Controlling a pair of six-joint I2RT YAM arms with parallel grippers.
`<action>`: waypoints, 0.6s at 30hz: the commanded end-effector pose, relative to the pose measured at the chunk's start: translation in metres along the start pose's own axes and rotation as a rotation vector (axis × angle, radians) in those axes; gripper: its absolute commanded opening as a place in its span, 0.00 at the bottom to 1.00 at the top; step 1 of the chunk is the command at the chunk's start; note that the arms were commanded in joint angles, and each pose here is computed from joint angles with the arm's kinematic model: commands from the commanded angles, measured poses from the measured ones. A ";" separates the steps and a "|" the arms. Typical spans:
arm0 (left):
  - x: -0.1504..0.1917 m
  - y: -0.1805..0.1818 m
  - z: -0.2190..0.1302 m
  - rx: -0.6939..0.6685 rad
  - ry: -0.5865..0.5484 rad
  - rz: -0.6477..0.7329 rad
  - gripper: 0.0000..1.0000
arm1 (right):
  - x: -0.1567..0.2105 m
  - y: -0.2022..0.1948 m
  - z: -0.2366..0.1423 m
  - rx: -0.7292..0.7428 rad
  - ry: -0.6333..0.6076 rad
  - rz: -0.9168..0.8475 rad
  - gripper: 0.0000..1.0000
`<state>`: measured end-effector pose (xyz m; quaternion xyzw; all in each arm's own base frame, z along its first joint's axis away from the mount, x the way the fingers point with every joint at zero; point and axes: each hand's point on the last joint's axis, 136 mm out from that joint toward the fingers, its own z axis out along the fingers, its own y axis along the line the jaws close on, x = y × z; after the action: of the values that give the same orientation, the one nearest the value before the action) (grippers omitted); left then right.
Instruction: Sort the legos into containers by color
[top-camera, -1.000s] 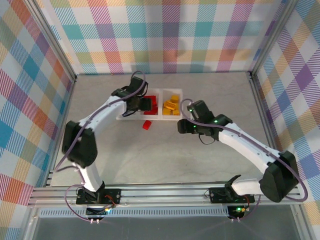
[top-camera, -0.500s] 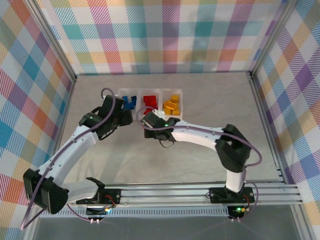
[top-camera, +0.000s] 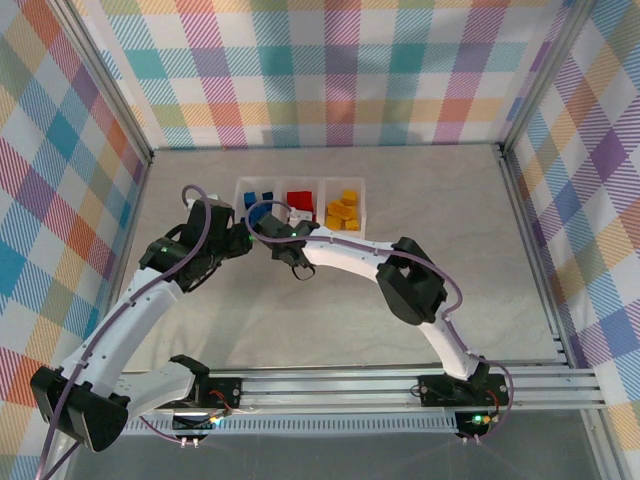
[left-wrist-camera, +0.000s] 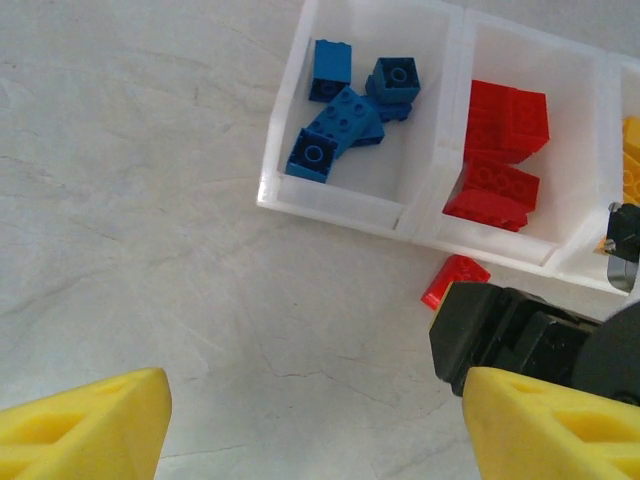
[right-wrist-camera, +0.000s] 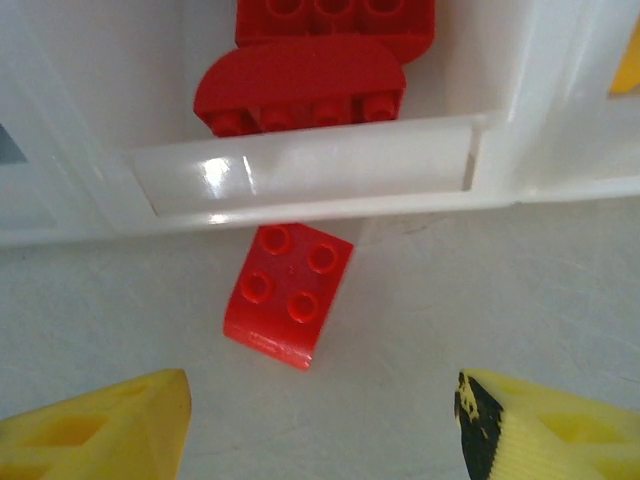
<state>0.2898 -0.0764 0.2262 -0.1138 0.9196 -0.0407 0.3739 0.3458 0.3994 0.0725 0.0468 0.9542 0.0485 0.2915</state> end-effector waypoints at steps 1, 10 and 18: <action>0.003 -0.008 -0.008 0.061 0.006 -0.012 0.77 | 0.002 0.006 0.008 0.039 -0.017 0.027 0.70; -0.007 0.006 -0.029 0.025 -0.043 -0.020 0.78 | 0.010 0.007 0.030 0.071 -0.014 0.046 0.70; -0.015 0.010 -0.051 0.044 -0.084 -0.035 0.78 | 0.016 0.008 0.040 0.081 -0.009 0.049 0.70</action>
<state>0.2677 -0.0668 0.2560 -0.1179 0.9067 -0.0594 0.4006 0.3555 0.4100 0.0318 0.0731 0.9551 0.0223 0.2864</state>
